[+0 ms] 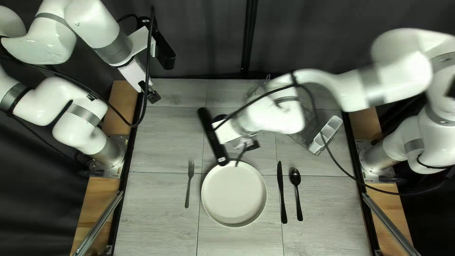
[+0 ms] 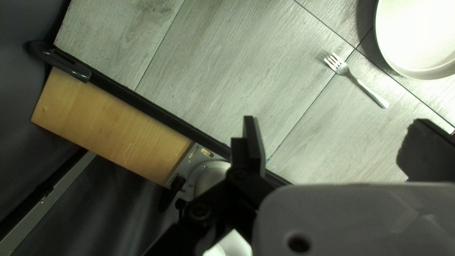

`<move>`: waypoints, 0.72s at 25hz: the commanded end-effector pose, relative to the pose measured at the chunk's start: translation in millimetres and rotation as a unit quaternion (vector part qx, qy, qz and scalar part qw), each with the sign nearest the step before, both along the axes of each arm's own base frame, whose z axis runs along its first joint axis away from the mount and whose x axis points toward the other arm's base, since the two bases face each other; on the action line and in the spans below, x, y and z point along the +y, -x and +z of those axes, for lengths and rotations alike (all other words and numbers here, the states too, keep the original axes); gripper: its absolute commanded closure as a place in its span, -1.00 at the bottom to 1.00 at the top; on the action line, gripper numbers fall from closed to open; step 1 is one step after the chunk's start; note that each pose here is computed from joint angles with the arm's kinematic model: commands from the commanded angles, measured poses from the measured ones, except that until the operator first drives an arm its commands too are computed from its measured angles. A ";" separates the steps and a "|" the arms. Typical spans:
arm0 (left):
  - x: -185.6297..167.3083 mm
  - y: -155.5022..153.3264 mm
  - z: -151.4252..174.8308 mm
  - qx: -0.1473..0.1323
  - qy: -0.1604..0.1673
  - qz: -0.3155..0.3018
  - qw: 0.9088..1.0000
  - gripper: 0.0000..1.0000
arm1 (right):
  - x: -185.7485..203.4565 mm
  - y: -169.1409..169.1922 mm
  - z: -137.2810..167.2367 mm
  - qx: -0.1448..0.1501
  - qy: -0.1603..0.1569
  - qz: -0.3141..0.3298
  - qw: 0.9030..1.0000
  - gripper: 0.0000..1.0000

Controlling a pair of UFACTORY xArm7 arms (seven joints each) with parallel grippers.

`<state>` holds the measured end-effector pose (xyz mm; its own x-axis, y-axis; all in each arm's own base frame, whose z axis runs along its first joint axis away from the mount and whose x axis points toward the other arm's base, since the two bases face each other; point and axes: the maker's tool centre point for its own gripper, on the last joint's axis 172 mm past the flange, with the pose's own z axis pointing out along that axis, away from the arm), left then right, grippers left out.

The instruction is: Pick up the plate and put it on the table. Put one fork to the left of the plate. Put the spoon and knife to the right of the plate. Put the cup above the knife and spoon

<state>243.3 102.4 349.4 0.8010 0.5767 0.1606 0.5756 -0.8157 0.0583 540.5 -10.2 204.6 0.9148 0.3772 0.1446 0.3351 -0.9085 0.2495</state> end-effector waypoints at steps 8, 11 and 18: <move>0.0 0.0 0.0 0.000 0.000 0.000 1.000 -1.00 | 14.6 120.3 -28.9 0.023 -0.008 -0.069 0.997 1.00; 0.0 0.0 0.0 0.000 0.000 0.000 1.000 -1.00 | 13.2 131.0 -37.7 0.024 -0.016 -0.073 0.997 1.00; 0.0 0.0 0.0 0.000 0.000 0.000 1.000 -1.00 | 15.7 132.9 -53.1 0.024 -0.025 -0.074 0.997 1.00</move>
<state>243.3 102.4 349.4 0.8010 0.5767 0.1606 0.5756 -0.8157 0.0583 409.1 6.4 158.2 0.9664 0.2308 0.1129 0.2067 -0.9594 0.1919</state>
